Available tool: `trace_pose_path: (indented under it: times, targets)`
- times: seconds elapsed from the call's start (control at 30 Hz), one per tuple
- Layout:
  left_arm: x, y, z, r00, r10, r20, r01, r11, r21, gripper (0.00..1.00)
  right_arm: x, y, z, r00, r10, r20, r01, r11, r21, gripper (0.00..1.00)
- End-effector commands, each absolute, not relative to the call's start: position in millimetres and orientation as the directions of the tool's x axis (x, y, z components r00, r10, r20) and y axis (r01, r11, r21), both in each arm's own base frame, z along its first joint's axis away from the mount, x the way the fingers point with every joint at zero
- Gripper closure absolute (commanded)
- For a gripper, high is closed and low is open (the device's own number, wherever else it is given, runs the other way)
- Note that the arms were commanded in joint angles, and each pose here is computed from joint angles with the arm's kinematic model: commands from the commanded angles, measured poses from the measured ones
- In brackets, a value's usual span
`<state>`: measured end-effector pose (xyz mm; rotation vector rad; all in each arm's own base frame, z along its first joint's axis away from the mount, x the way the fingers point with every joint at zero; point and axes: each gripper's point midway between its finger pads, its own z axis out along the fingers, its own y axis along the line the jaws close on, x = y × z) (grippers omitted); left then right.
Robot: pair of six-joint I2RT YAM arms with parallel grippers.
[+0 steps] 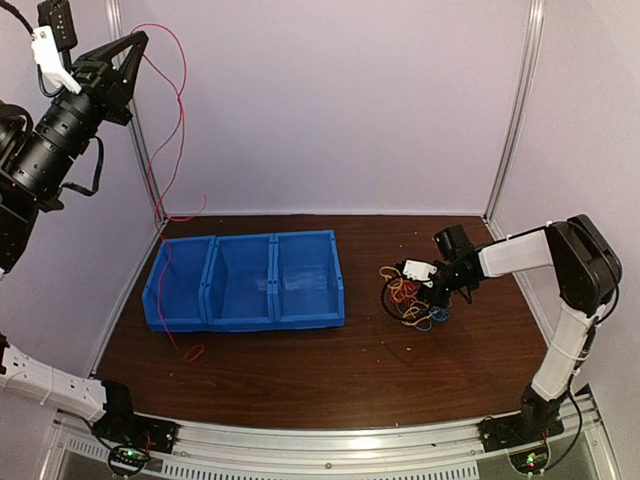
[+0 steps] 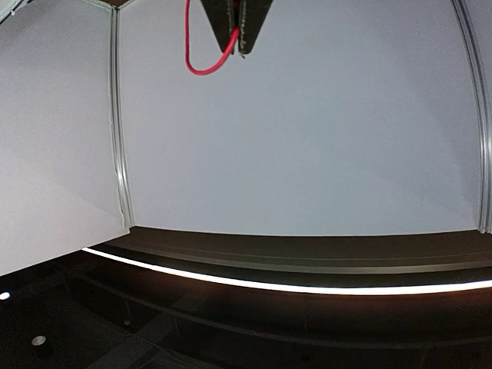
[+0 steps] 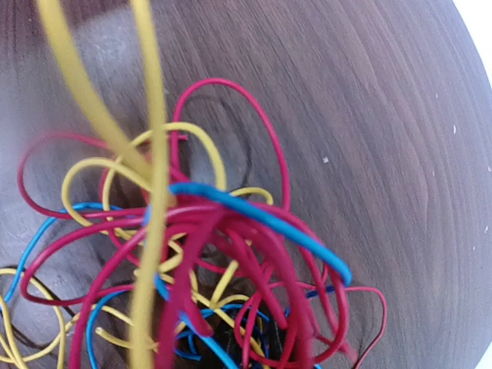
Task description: Untangle the cables
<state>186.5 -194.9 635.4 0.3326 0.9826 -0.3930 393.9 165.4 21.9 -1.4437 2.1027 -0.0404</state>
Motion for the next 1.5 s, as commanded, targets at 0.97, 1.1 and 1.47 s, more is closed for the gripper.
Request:
trace_pose_path:
  times: [0.97, 1.1, 1.47]
  targets:
    - [274, -129, 674, 0.318, 0.188, -0.929, -0.24, 0.964, 0.113, 1.0, 286, 200, 211, -0.191, -0.517, -0.835, -0.885, 0.459, -0.082, 0.21]
    - [256, -95, 707, 0.402, 0.164, -0.901, -0.312, 0.95, 0.034, 1.0, 284, 198, 188, -0.216, -0.529, -0.821, -0.886, 0.459, -0.063, 0.21]
    - [243, -68, 730, 0.469, 0.149, -0.87, -0.345, 0.938, -0.026, 1.0, 279, 198, 177, -0.222, -0.534, -0.816, -0.894, 0.446, -0.049, 0.21]
